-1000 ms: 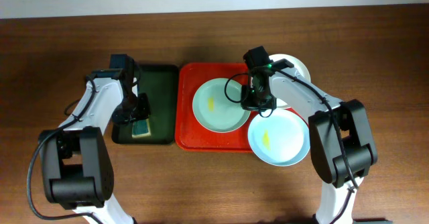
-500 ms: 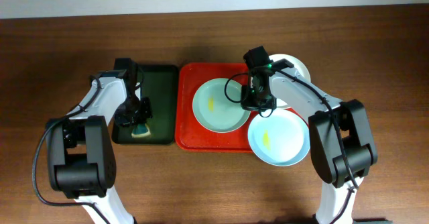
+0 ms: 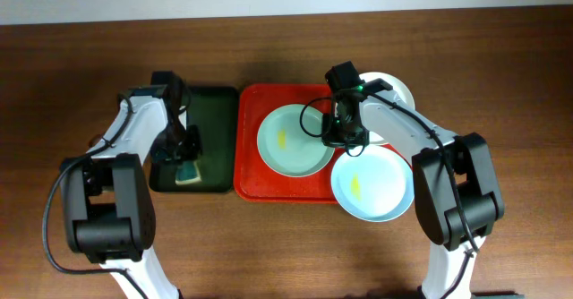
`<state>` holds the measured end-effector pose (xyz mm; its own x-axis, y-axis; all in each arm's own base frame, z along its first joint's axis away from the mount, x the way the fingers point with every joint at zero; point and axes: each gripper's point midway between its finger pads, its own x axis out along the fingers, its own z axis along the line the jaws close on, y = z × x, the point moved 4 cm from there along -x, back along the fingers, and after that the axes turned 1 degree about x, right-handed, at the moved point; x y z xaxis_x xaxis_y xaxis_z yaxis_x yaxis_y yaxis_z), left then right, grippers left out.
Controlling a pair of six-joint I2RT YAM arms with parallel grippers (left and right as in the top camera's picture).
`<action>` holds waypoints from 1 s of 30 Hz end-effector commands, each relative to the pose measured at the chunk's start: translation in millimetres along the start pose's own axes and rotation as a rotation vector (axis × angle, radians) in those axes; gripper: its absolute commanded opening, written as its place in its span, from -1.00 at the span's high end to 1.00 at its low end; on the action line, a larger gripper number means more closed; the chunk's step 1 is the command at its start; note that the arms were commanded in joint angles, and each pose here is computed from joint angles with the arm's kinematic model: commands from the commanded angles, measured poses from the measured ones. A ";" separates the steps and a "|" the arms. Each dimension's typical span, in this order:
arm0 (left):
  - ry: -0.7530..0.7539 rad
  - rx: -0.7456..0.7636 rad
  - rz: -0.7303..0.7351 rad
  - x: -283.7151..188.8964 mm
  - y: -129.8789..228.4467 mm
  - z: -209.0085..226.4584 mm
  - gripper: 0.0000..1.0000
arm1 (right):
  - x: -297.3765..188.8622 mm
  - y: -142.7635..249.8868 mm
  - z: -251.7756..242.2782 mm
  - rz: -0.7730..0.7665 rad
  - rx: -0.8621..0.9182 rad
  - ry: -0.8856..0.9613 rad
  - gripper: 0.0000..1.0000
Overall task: Clean dirty plates on tray and stack at the side
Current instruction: 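Grasp the green-and-yellow sponge with the left gripper and lift it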
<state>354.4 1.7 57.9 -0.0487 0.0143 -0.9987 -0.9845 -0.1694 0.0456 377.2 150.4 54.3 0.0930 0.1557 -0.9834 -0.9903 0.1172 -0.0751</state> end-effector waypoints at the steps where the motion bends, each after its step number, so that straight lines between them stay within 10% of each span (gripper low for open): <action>1: 0.000 0.004 -0.005 -1.6 -5.3 -0.8 0.03 | 8.1 3.0 -2.8 0.015 -0.003 0.024 0.77; 30: 0.072 0.039 0.071 10.6 12.4 1.8 0.63 | 8.1 3.0 -2.8 0.015 -0.003 0.024 0.76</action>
<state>346.7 3.3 54.8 -0.0782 -0.0481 -0.9958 -0.9872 -0.1353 0.0841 377.2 150.4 54.3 0.0930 0.1557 -0.9834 -0.9903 0.1172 -0.0751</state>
